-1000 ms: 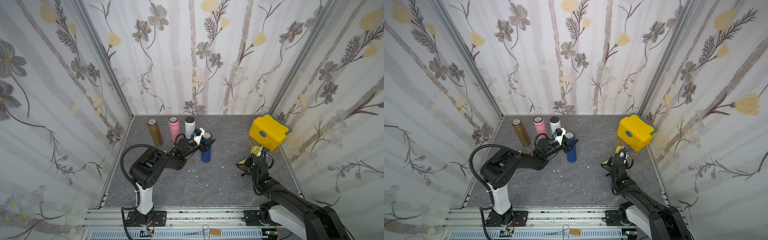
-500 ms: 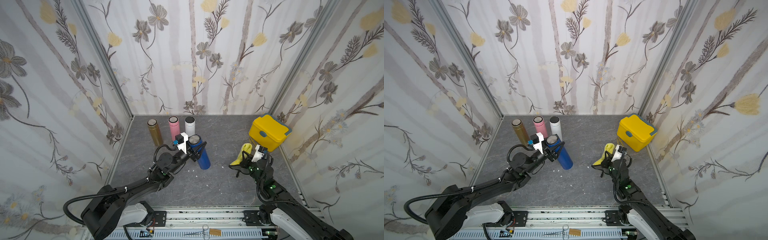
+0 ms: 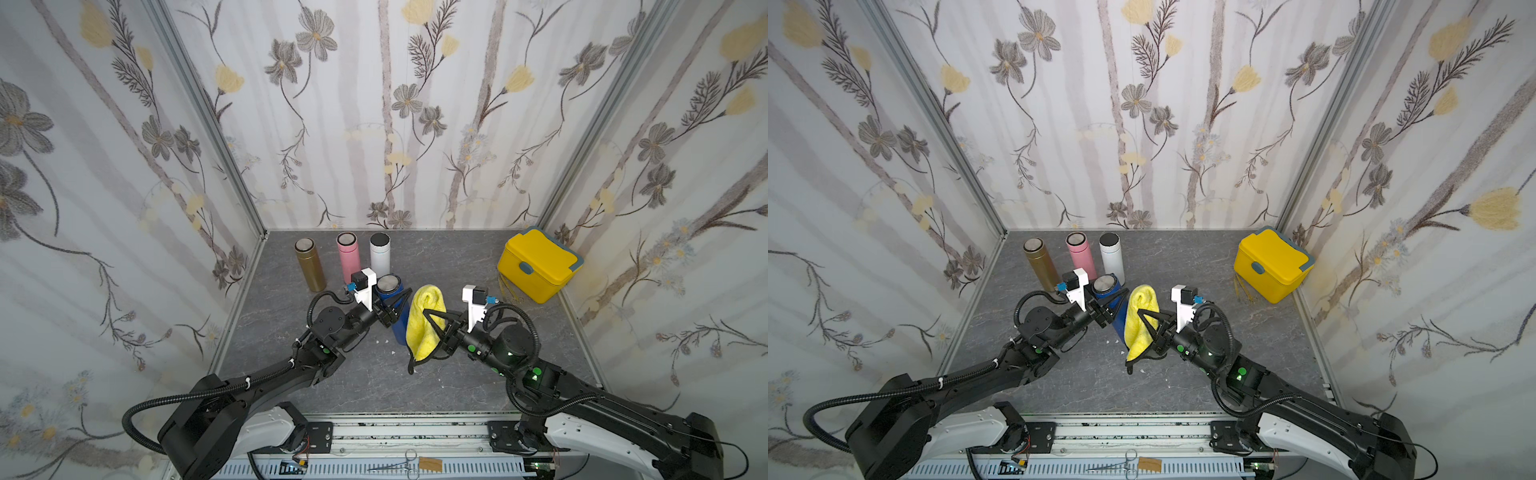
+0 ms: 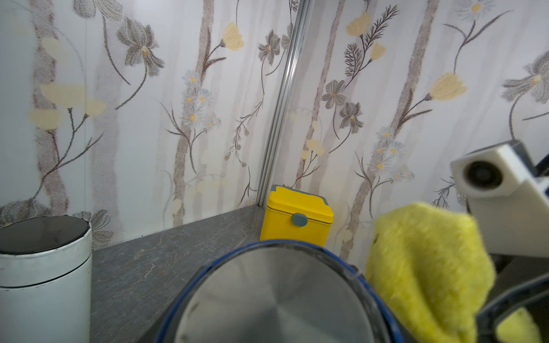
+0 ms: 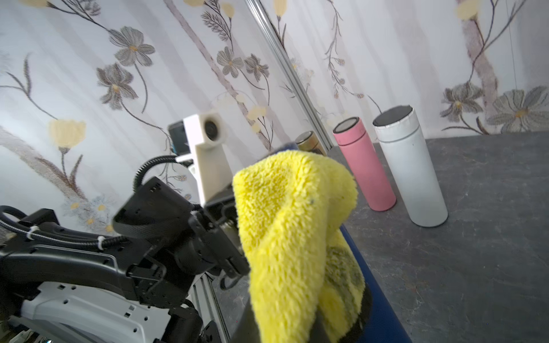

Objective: Wipe the surface of the thermos
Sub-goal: Wipe the dirt from the surface of the thermos.

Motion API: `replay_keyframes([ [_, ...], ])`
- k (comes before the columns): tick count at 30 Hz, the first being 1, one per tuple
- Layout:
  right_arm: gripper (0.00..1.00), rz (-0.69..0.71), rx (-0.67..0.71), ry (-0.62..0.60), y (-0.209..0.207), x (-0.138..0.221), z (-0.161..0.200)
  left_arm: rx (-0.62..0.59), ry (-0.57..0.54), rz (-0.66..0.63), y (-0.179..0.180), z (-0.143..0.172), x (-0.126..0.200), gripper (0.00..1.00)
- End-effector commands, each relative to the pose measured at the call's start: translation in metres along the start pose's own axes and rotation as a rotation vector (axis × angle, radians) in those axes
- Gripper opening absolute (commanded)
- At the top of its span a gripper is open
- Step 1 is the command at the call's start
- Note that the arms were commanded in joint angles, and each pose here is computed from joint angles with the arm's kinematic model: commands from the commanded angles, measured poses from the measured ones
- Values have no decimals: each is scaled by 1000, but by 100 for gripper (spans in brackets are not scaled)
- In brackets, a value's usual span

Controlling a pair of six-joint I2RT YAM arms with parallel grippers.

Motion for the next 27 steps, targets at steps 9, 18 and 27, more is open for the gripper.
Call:
replay_keyframes([
  [9, 0, -125, 1, -92, 38, 4, -17, -233, 4, 340, -41, 35, 0, 0],
  [18, 0, -63, -72, -36, 1, 6, 40, -292, -116, 445, -68, 23, 26, 0],
  [27, 0, 33, -48, -109, -11, 25, 21, -250, -200, 323, -58, -3, 28, 0],
])
Point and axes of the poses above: each gripper's point midway between its finger pads, its own x axis back along the fingers, its own y axis along the line the jaws close on, z = x × y, the point moved 2 cm from there along x, back along the fingers, and after that the axes turned 1 degree about x, right-handed, at the moved point
